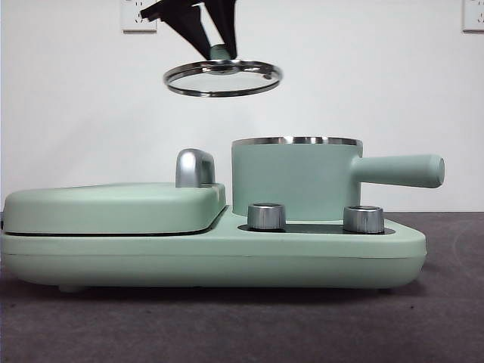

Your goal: Put the buns in a small steamer

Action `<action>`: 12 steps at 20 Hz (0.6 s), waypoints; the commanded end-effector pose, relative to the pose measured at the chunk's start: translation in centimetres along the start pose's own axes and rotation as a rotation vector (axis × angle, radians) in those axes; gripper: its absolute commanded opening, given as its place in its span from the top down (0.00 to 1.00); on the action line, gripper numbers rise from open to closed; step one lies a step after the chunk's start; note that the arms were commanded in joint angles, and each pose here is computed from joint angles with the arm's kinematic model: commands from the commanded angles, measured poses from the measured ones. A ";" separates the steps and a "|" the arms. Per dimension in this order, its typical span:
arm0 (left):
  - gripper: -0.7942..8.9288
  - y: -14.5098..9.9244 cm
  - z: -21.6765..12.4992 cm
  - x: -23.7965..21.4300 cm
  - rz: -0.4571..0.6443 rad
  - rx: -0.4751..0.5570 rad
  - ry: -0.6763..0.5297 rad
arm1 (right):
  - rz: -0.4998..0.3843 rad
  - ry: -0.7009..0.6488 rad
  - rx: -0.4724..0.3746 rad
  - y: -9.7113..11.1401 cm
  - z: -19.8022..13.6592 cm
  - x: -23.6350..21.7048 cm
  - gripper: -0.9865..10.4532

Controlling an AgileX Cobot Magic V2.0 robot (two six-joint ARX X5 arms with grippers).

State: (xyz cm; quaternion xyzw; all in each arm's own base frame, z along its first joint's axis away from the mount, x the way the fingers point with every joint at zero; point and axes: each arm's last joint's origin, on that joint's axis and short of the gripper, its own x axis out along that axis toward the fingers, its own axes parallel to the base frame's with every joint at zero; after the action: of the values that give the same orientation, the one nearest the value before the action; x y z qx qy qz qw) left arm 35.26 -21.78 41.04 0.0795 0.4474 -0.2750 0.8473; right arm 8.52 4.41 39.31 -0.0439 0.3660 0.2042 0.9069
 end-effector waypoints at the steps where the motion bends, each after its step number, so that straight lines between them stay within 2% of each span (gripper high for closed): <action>1: 0.80 -1.5 0.0 -0.6 -0.022 0.019 -0.015 | 0.011 -0.056 0.008 -0.1 -1.9 -0.5 0.48; 3: 0.80 -2.8 -0.2 -0.4 -0.040 0.035 -0.002 | 0.032 -0.110 0.004 -0.3 -4.0 -0.9 0.48; 9: 0.80 -6.3 -1.2 1.8 -0.085 0.113 0.077 | 0.205 -0.197 -0.024 -0.3 -8.8 -1.2 0.48; 12: 0.80 -8.1 -1.2 2.5 -0.112 0.166 0.052 | 0.209 -0.215 -0.026 -0.4 -10.0 -1.1 0.48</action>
State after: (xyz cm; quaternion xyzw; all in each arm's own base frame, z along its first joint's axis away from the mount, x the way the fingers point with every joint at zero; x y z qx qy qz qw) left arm 31.24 -28.44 38.80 0.1322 0.4713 -0.3435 0.8015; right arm 1.52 1.39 32.51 0.0043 0.2744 0.3010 0.9133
